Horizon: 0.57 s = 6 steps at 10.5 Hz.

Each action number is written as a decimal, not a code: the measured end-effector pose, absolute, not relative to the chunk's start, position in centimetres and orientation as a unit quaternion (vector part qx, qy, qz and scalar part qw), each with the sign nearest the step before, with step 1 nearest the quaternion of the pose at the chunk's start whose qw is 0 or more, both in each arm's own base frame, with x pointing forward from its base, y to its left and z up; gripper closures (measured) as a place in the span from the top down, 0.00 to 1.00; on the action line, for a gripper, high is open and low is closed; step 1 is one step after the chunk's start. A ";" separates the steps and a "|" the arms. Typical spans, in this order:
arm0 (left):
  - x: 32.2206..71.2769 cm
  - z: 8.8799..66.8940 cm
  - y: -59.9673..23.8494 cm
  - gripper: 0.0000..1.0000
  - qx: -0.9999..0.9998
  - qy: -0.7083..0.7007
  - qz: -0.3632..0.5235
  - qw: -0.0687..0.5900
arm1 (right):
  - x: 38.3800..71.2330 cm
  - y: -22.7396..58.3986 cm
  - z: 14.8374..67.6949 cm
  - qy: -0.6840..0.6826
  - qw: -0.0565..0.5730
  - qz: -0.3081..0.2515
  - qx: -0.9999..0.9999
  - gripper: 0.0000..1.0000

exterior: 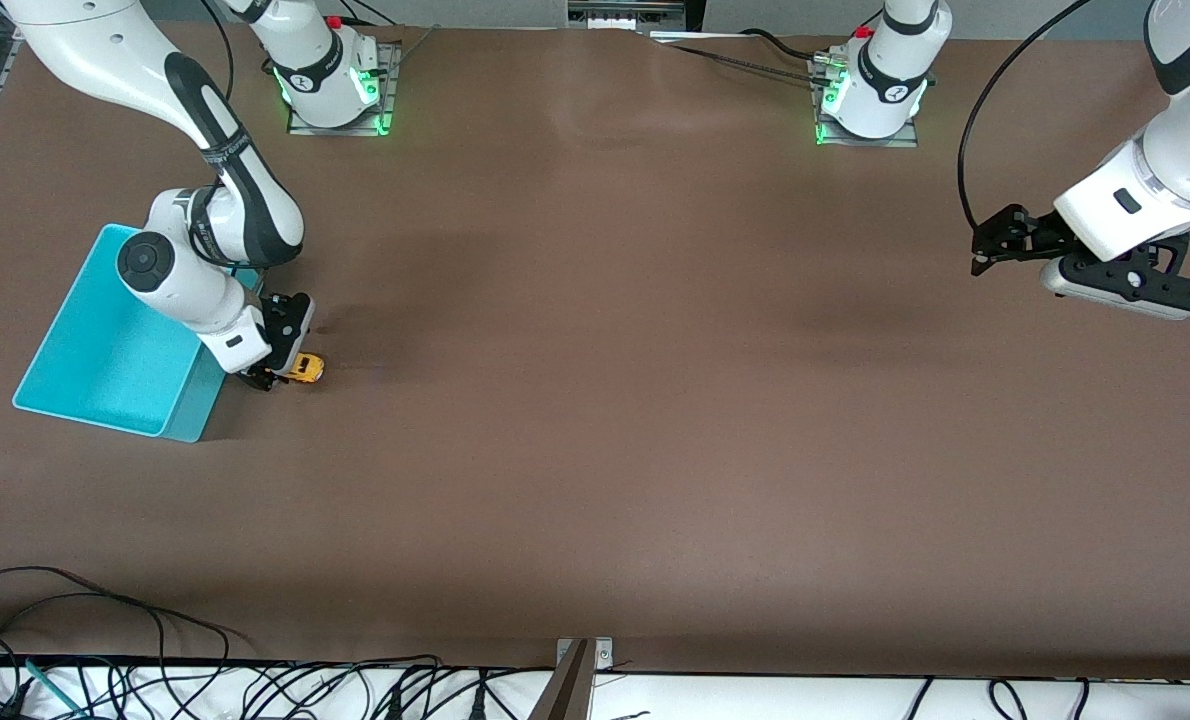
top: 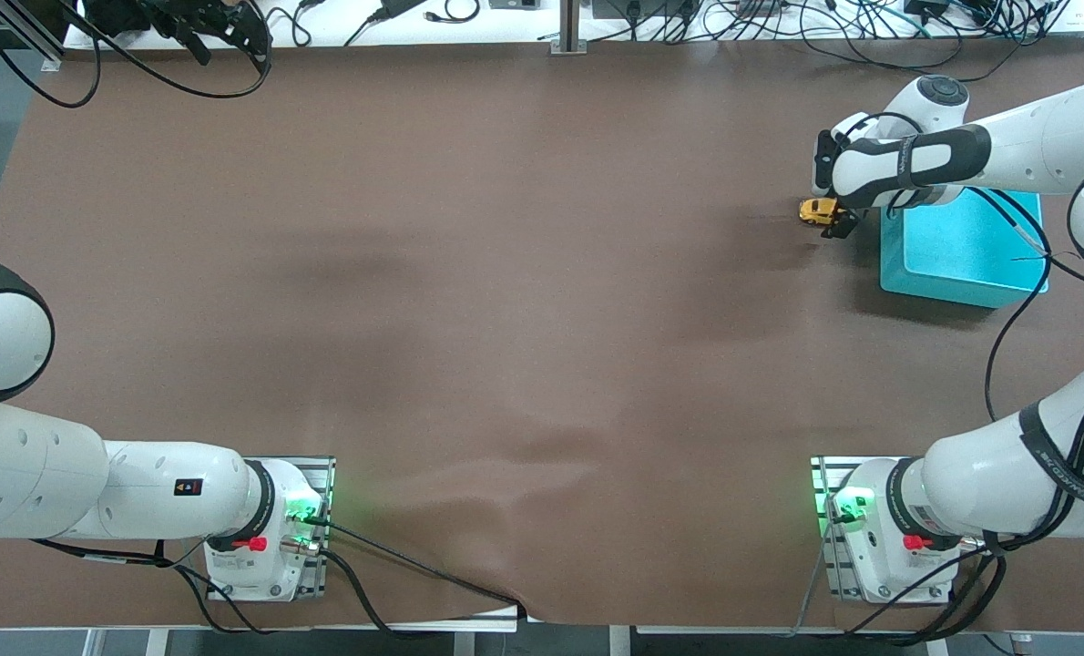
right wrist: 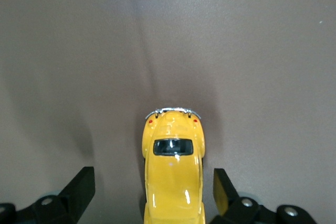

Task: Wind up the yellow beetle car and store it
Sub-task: 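Close the right gripper on the yellow car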

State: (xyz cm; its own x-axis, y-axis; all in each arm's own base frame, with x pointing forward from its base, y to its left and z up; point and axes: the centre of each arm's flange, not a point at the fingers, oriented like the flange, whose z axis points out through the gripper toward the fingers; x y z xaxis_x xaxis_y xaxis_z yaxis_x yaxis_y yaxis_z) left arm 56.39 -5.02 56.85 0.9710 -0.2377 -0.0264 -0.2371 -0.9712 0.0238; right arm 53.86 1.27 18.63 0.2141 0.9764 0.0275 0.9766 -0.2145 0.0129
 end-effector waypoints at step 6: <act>56.4 56.9 -5.2 1.00 0.993 -0.121 -0.014 0.010 | 54.2 1.4 20.1 -0.636 -0.005 -0.024 -0.772 0.45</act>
